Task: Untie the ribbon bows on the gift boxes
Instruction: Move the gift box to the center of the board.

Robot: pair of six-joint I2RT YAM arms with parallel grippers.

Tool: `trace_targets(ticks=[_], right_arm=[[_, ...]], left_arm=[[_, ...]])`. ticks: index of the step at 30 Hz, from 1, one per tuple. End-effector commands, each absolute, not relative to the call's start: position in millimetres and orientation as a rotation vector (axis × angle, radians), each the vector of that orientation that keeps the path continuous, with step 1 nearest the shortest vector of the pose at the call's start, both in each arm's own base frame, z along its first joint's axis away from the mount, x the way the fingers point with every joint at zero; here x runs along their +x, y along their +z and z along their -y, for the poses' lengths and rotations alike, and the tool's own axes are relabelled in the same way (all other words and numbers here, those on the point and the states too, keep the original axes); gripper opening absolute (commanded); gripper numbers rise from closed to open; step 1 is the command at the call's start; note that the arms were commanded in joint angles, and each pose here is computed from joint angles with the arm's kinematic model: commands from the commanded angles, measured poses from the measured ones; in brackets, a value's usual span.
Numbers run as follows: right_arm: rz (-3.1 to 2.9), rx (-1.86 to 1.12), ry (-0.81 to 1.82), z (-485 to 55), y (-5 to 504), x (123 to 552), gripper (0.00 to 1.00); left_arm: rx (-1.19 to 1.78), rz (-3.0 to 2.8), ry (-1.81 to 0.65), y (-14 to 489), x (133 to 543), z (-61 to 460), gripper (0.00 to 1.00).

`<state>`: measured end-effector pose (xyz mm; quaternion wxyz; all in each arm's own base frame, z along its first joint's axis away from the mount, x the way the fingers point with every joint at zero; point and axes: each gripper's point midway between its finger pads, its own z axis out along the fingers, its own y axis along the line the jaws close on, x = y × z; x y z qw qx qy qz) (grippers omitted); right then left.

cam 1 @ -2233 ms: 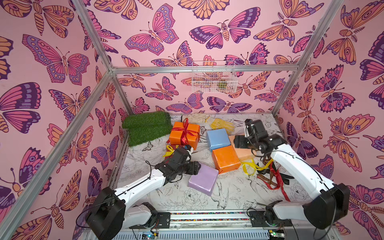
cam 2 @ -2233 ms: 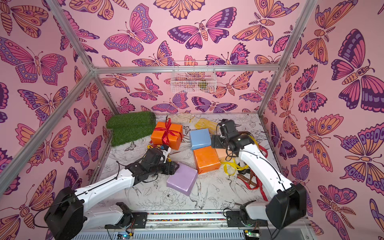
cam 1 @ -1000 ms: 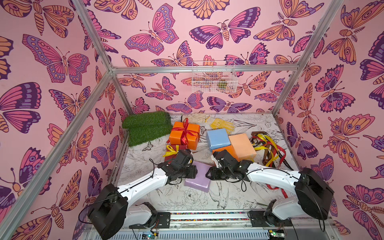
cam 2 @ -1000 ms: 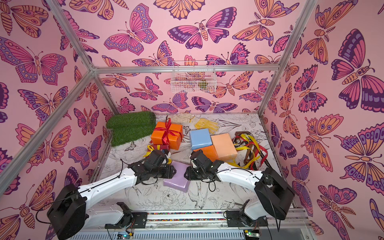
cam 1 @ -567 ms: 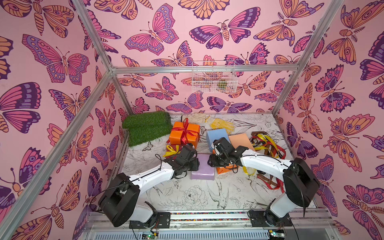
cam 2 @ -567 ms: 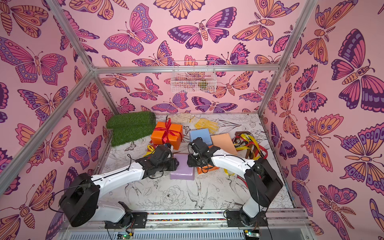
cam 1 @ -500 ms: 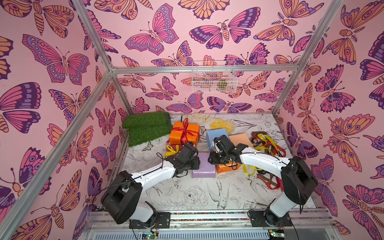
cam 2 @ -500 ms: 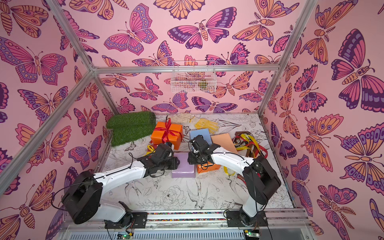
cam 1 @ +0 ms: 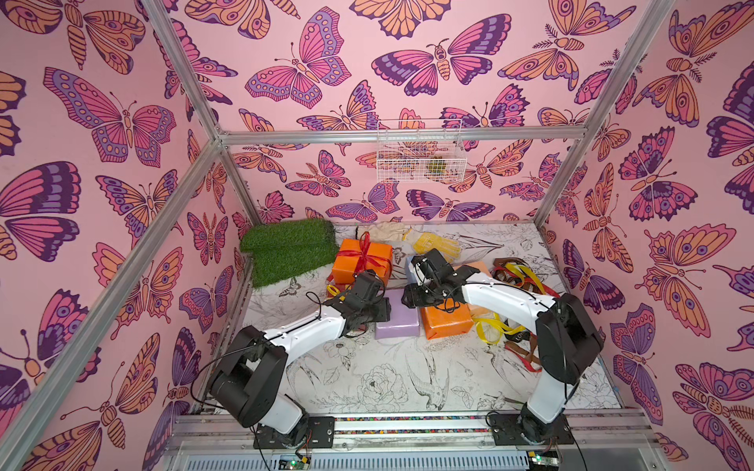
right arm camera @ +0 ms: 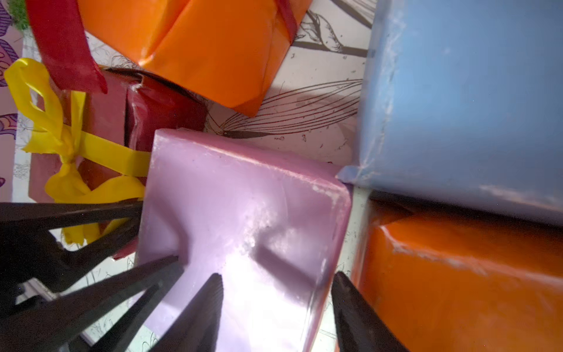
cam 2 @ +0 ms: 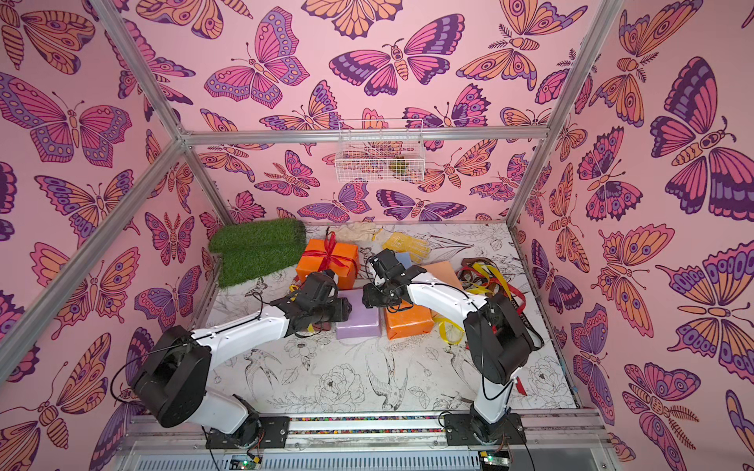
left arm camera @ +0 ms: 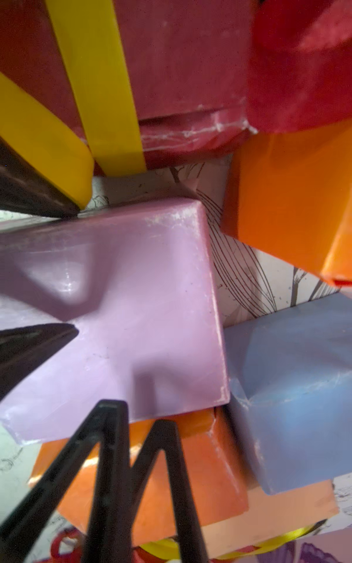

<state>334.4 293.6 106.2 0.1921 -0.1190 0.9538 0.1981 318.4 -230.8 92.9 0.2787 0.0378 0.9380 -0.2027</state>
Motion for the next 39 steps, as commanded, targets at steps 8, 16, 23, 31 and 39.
trace_targets(ticks=[8, 16, 23, 31, 39], right_arm=[[-2.520, -0.477, 0.529, -287.7, 175.9, 323.3, 0.67], [-2.438, -0.556, 0.926, -375.1, 188.8, 303.8, 0.60], [-2.457, -0.624, 0.952, -432.3, 163.9, 307.7, 0.58], [-2.477, -0.687, 0.828, -448.7, 144.0, 320.0, 0.56], [-2.500, -0.685, 0.616, -439.1, 120.2, 341.6, 0.57]], left_arm=[[0.128, -2.409, -0.514, 158.1, 322.3, 204.7, 0.74], [-0.223, -2.359, -0.334, 174.2, 338.6, 102.0, 0.75], [-0.381, -2.462, -0.355, 128.4, 349.4, 68.9, 0.74], [-0.388, -2.513, -0.356, 104.8, 347.7, 65.1, 0.72], [-0.353, -2.474, -0.417, 91.3, 356.2, 68.0, 0.72]])
